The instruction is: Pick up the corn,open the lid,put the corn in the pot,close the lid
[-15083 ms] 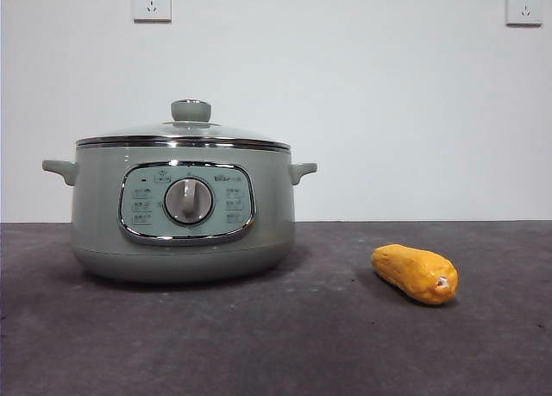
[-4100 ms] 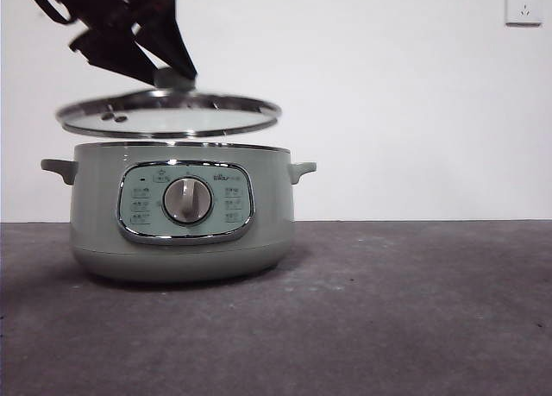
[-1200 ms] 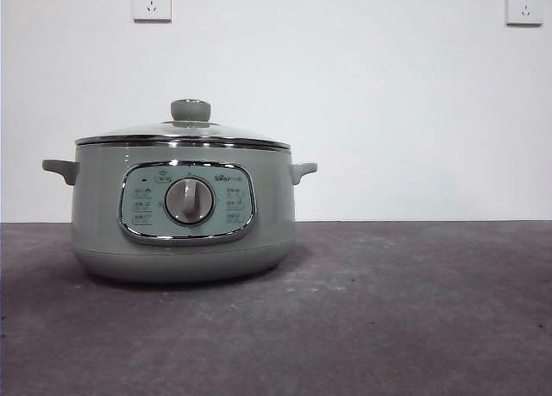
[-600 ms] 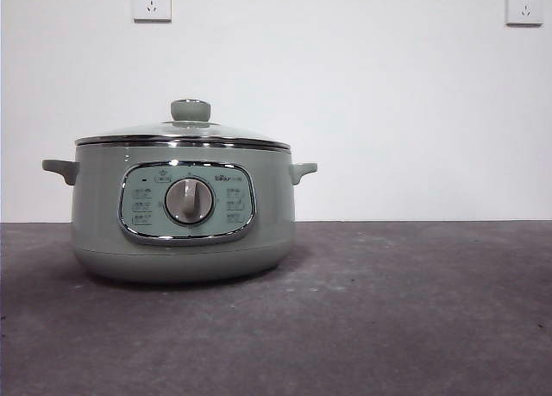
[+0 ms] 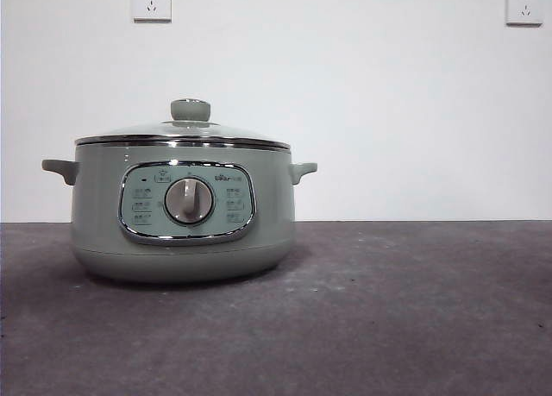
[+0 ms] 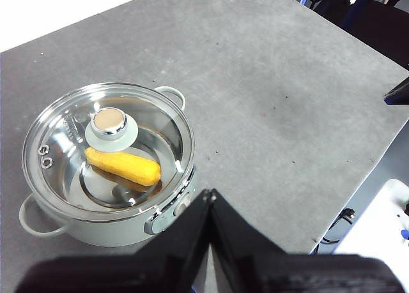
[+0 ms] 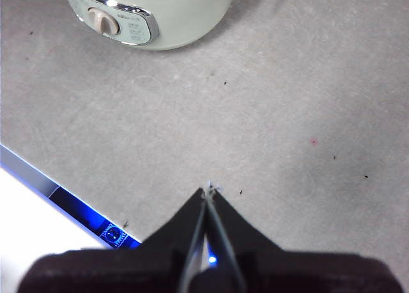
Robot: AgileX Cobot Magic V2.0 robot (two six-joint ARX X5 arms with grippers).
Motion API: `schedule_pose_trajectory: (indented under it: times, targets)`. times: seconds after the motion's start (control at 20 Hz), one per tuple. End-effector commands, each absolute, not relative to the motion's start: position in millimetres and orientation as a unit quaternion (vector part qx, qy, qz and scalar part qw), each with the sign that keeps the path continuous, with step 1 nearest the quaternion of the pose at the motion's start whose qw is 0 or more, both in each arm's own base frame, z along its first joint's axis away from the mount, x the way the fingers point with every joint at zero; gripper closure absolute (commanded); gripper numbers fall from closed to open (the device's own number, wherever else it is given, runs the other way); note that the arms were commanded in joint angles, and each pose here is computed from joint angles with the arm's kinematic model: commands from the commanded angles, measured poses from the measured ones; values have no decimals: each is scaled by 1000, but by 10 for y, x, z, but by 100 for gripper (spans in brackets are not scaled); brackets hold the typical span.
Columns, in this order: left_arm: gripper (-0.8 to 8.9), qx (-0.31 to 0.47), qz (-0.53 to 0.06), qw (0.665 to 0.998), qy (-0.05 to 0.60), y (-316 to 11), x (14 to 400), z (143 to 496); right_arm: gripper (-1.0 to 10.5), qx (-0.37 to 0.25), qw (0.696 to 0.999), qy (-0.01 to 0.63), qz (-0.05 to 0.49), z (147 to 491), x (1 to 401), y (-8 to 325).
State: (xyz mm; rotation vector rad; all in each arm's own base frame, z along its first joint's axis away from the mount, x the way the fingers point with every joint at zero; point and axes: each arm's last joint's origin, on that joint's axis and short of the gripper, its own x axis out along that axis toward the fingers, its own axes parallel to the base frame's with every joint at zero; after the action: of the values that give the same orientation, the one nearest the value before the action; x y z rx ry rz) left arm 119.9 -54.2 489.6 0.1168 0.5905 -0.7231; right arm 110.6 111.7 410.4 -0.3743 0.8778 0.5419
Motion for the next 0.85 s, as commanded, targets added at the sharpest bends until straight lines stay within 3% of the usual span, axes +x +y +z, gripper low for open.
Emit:
schedule_pose_trajectory:
  times: [0.05, 0.6, 0.85]
  targets:
    - [818, 56, -351, 891, 282, -542, 1198, 4902, 945, -185, 845, 432, 254, 4061, 1093, 1105]
    - [816, 64, -334, 899, 275, -560, 1285, 4913, 945, -185, 845, 432, 254, 4061, 1093, 1105]
    - [817, 118, -299, 941, 104, -372, 1155, 5045, 945, -185, 845, 432, 254, 4061, 1093, 1105]
